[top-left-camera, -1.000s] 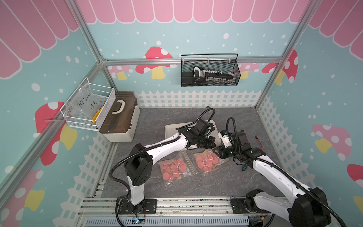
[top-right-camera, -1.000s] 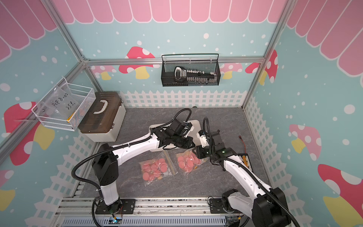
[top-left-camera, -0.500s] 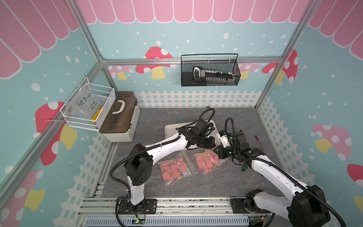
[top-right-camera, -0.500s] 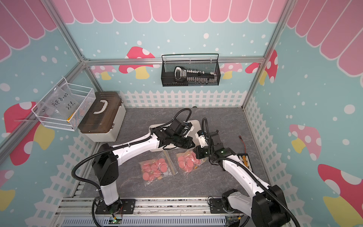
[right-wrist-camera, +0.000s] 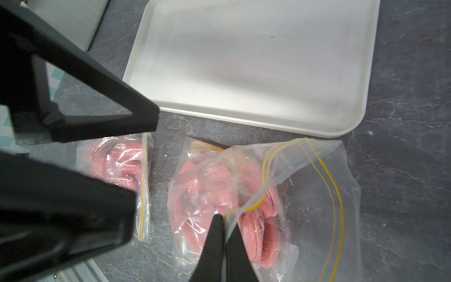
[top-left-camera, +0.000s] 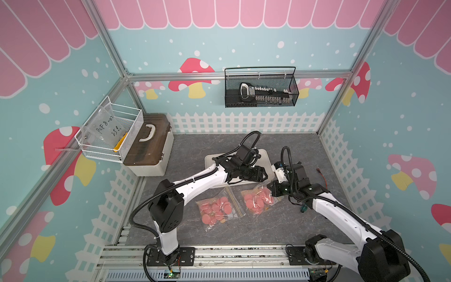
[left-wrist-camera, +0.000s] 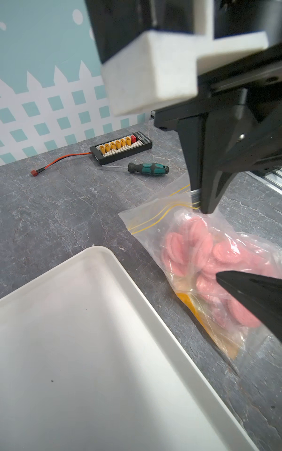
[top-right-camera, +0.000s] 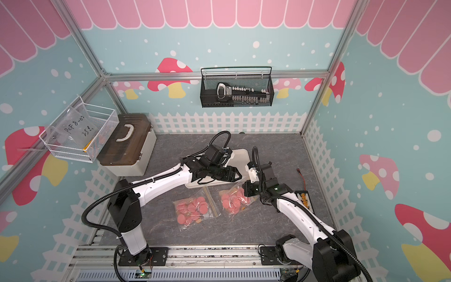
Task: Pour cookies out of the ziploc bag
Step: 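Pour the cookies out of the ziploc bag onto the tray.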
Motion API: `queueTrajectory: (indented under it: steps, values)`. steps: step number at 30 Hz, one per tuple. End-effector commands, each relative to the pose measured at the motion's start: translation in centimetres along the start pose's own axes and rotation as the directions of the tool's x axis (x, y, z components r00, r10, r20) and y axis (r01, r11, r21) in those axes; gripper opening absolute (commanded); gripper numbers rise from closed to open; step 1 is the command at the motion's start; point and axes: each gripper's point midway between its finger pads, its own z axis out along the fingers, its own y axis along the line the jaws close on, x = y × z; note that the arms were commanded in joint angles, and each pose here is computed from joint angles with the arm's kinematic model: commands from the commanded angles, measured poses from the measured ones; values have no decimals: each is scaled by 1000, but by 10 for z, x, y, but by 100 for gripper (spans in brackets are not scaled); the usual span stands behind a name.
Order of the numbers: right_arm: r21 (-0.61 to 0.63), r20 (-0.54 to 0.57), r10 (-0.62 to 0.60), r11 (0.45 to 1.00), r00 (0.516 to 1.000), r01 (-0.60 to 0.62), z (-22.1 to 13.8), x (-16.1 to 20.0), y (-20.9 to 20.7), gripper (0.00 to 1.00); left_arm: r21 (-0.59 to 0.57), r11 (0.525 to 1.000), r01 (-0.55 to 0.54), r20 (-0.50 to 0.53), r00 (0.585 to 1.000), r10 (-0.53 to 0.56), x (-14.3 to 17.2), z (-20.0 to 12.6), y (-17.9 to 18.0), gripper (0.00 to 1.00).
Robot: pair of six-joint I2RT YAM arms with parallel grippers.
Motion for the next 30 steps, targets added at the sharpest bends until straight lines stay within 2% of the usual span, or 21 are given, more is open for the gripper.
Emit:
queueTrajectory:
  steps: [1, 8, 12, 15, 19, 24, 30]
  values:
    - [54, 35, 47, 997, 998, -49, -4, -4, -13, 0, -28, 999, 36, 20, 999, -36, -2, -10, 13, 69]
    - [115, 58, 130, 984, 990, -136, -5, -10, -35, 0, -20, 995, 103, 16, 995, -102, 11, -10, 30, 66]
    - [135, 71, 173, 974, 982, -181, -5, -13, -44, 0, 35, 994, 104, 2, 995, -105, 24, -7, 28, 60]
    - [162, 79, 205, 963, 976, -216, -6, -14, -54, 0, 98, 994, 51, 6, 999, -52, 37, -5, 19, 54]
    - [175, 77, 244, 951, 967, -254, -7, -14, -62, 0, 125, 991, -45, 21, 999, 43, 53, 1, 7, 54]
    - [177, 64, 266, 946, 962, -273, -5, -10, -65, 0, 72, 995, -65, -6, 998, 65, 73, 17, 15, 51]
    - [183, 52, 279, 941, 959, -284, -7, -8, -67, 0, -26, 994, -103, 8, 995, 103, 89, 21, 29, 49]
